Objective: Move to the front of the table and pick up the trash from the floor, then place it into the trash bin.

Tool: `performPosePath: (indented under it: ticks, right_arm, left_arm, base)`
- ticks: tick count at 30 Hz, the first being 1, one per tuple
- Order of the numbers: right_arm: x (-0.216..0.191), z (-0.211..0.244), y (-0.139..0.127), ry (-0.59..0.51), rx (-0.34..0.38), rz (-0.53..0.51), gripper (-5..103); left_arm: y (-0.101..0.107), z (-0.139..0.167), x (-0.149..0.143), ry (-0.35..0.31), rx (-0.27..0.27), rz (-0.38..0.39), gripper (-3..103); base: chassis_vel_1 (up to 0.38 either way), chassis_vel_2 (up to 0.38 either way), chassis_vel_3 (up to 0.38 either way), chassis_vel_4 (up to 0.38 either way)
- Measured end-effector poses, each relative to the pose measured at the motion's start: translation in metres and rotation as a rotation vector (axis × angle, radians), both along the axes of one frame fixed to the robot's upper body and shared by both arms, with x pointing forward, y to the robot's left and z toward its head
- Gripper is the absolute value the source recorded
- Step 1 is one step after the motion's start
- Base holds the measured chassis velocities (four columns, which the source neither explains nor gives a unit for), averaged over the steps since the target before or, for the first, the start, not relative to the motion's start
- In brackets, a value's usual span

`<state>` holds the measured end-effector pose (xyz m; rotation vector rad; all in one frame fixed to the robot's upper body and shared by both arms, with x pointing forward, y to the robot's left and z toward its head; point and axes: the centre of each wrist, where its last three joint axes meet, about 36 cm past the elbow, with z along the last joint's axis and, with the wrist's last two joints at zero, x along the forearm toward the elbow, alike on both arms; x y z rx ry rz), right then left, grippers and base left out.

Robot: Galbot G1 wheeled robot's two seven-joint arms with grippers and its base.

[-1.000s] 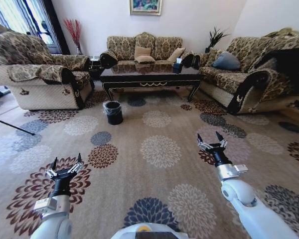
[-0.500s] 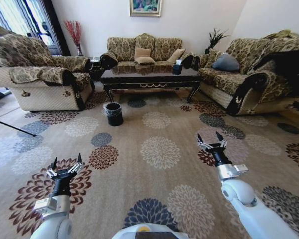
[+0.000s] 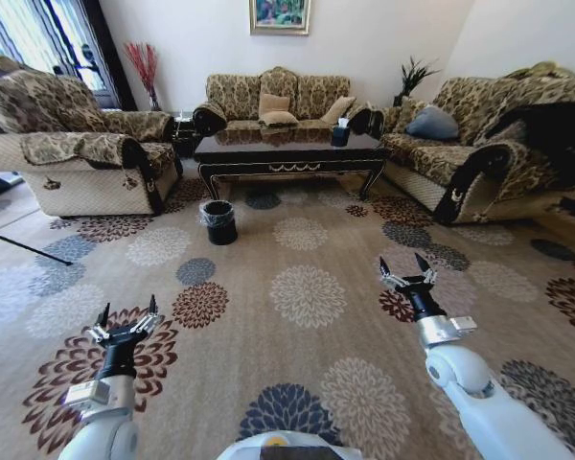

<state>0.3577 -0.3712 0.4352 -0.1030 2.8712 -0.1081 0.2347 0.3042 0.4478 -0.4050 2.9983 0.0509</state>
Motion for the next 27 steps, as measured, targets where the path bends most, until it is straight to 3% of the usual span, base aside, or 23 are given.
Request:
performPosePath:
  ticks: [27]
  right_arm:
    - [0.0, 0.0, 0.0, 0.0, 0.0, 0.0, 100]
  left_arm:
    - [0.0, 0.0, 0.0, 0.0, 0.0, 0.0, 100]
  base:
    - [0.0, 0.0, 0.0, 0.0]
